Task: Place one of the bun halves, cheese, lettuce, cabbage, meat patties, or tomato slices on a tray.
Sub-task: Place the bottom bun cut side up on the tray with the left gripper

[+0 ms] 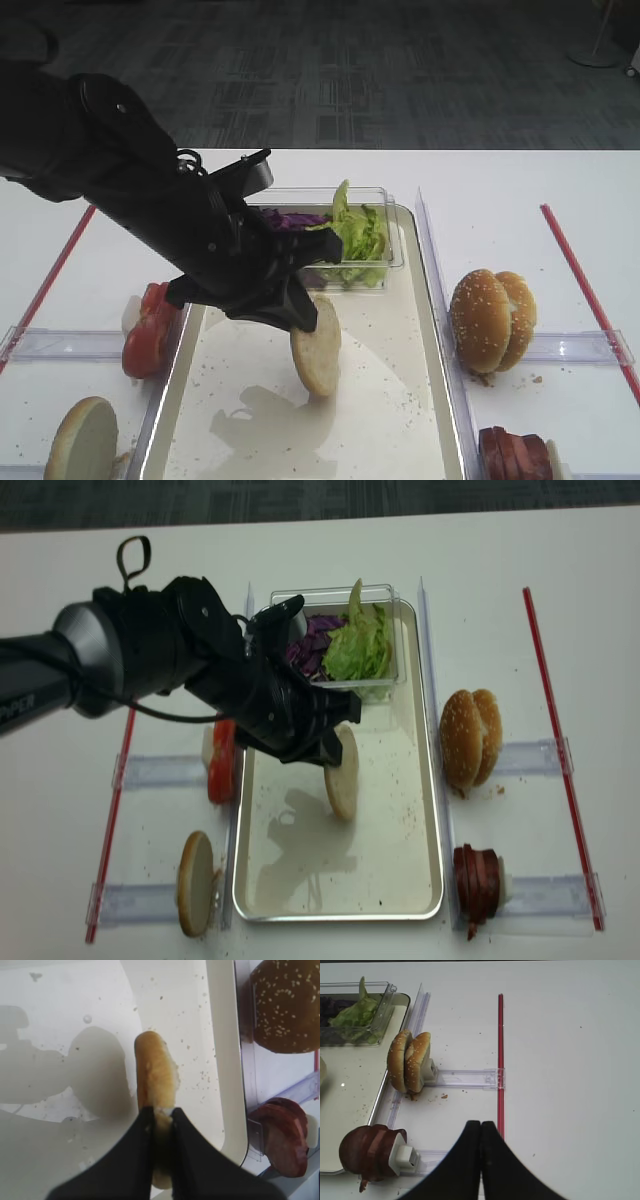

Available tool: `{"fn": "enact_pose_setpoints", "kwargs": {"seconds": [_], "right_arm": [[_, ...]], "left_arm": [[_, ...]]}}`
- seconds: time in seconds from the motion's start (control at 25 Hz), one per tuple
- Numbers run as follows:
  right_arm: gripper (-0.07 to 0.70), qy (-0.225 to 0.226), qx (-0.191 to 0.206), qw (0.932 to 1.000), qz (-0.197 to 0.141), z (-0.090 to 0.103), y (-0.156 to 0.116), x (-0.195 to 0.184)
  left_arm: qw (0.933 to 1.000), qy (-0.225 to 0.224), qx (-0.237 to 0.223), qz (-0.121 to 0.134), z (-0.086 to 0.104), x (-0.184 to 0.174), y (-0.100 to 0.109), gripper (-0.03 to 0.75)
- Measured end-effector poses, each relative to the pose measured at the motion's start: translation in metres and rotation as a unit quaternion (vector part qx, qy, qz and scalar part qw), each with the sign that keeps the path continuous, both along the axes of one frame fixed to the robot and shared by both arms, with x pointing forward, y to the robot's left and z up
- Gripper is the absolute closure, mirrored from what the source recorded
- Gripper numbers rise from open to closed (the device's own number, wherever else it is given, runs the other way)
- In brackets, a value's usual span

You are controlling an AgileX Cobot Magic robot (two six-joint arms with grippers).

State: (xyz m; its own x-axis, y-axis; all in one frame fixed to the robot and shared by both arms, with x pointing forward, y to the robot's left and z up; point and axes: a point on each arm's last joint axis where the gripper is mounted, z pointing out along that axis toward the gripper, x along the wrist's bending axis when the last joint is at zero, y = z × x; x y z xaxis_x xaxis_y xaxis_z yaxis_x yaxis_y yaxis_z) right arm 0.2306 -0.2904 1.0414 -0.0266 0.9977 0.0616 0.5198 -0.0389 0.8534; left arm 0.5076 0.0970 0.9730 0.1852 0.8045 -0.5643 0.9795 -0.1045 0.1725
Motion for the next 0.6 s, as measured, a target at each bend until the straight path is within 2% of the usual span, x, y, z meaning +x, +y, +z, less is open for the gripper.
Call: {"fn": "enact_pose_setpoints", "kwargs": {"seconds": [0.2,0.6], "right_arm": [[0.267,0.0,0.0,1.0,0.0,0.0,0.0,0.0],[0.267,0.0,0.0,1.0,0.0,0.0,0.0,0.0]], "left_arm": [[0.9999,0.007,-0.006,-0.005,-0.0089,0.004,-0.0019,0.682],[0.9999,0.006,-0.009,-0.002,-0.0088,0.0066,0.0006,0.683]]}}
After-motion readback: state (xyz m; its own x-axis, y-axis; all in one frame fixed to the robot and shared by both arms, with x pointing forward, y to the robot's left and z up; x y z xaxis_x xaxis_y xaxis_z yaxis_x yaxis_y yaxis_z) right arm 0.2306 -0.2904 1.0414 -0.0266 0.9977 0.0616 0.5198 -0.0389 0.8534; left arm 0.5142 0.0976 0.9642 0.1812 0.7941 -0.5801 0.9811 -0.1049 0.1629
